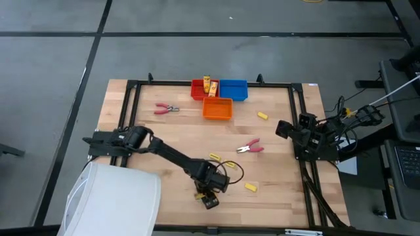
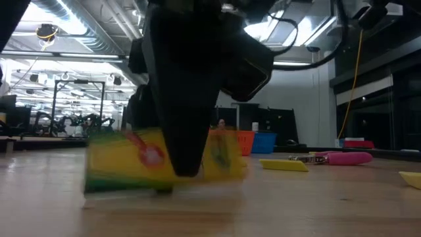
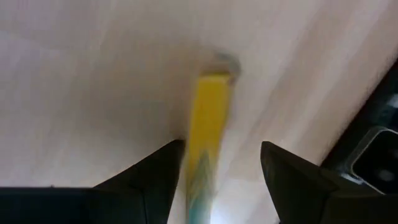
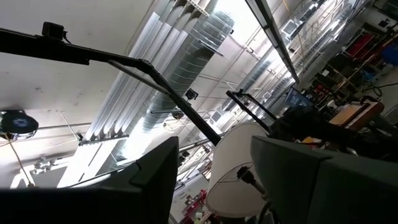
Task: Pick & Place School Supplies
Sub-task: Put the yellow crayon box into the red bin
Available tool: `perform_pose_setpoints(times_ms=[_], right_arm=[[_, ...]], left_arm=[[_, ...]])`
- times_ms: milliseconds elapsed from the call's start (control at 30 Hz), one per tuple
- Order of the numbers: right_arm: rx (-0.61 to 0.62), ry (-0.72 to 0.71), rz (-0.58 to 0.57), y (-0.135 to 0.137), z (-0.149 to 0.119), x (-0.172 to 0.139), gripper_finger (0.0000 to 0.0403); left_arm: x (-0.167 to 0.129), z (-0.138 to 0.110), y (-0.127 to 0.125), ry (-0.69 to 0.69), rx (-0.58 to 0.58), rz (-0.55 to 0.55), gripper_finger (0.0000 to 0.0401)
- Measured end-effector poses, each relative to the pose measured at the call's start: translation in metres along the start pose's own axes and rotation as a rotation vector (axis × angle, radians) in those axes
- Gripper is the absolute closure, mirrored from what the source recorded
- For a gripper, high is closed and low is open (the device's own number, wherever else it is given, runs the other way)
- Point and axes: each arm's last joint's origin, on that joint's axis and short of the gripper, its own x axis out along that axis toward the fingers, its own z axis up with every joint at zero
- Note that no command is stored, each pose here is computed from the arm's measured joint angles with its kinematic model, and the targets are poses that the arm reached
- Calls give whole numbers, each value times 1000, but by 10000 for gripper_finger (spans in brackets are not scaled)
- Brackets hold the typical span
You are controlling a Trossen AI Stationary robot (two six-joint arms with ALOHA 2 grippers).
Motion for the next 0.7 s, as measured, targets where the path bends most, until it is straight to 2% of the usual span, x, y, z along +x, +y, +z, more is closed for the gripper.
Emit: perform_pose_setpoints(times_ms=[333, 433, 533, 700], right_arm=[[19, 5, 7, 0, 0, 0, 197], [19, 6, 7, 0, 0, 0, 197], [19, 5, 7, 0, 0, 0, 197], [19, 6, 7, 0, 0, 0, 197]], left_arm=[[-1, 2, 2, -22, -20, 18, 184], [-1, 2, 3, -26, -35, 25, 200], [0, 2, 4, -27, -53, 40, 245], [-4, 2, 5, -35, -40, 48, 367]])
